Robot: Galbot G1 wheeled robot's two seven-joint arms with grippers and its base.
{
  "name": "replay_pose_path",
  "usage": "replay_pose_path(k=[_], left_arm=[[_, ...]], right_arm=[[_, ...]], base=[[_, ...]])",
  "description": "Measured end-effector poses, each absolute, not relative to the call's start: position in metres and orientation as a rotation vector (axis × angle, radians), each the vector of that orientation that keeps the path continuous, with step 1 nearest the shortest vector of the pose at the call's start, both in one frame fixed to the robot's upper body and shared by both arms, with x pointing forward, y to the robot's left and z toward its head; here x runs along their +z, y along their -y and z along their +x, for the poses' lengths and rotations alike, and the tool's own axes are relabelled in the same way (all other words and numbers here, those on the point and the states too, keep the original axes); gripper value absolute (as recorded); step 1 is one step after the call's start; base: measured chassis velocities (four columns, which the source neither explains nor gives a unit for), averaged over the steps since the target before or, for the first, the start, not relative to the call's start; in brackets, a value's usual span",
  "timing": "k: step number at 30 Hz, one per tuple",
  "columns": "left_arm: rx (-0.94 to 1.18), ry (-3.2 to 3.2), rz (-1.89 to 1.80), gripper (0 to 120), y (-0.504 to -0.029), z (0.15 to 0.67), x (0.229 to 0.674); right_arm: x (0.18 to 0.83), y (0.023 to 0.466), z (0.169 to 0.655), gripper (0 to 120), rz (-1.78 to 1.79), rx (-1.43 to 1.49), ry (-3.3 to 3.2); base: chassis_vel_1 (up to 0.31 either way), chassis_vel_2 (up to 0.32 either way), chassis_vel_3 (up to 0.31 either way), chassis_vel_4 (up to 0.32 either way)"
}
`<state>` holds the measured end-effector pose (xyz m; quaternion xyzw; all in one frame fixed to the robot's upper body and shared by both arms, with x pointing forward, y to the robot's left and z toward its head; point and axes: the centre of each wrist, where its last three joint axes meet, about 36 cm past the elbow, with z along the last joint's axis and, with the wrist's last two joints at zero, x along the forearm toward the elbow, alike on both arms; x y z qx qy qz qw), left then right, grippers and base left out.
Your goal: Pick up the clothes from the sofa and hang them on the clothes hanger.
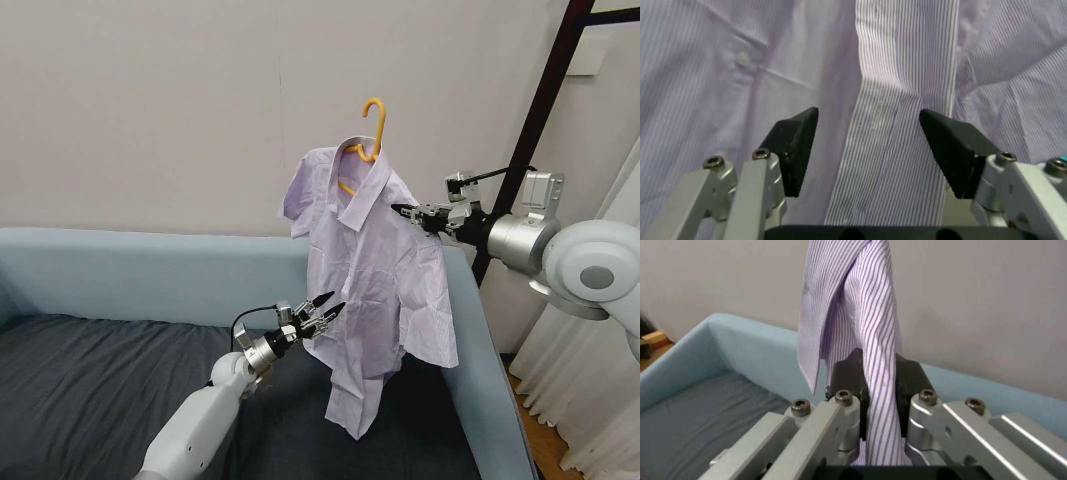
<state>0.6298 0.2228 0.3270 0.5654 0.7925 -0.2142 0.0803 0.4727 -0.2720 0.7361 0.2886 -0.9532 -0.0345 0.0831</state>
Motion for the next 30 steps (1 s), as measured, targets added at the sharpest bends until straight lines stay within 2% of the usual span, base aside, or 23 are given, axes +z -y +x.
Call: replay_pose_path(k=[6,10,12,15,17,21,24,27,30], left_arm=[[-0.619,-2.345,1.760,65,-0.219,0.645,0.332],[-0.622,-2.327,1.782,47,-0.218,0.647,0.334],[-0.623,-2.323,1.787,45,-0.219,0.647,0.334],[-0.628,-2.323,1.783,29,-0.225,0.646,0.334],[-0.628,-2.323,1.778,25,-0.227,0.646,0.334],[-0.614,-2.329,1.757,7,-0.234,0.648,0.341],[-0.591,-2.341,1.721,1,-0.237,0.652,0.347],[-0.565,-2.365,1.662,0,-0.240,0.656,0.357],[-0.483,-2.401,1.531,0,-0.249,0.670,0.385]], right_arm=[[0.736,0.272,0.473,7,0.874,-0.106,2.844],[0.736,0.272,0.473,7,0.874,-0.105,2.847],[0.736,0.273,0.474,7,0.872,-0.104,2.848],[0.736,0.274,0.475,7,0.864,-0.103,2.856],[0.736,0.274,0.475,7,0.863,-0.103,2.857],[0.736,0.276,0.475,7,0.857,-0.102,2.861],[0.736,0.277,0.473,7,0.852,-0.095,2.862],[0.737,0.278,0.471,7,0.845,-0.089,2.864],[0.741,0.281,0.466,7,0.819,-0.084,2.863]], base=[[0.000,0.000,0.000,0.000],[0.000,0.000,0.000,0.000],[0.000,0.000,0.000,0.000],[0.000,0.000,0.000,0.000],[0.000,0.000,0.000,0.000],[0.000,0.000,0.000,0.000],[0.000,0.000,0.000,0.000],[0.000,0.000,0.000,0.000],[0.000,0.000,0.000,0.000]])
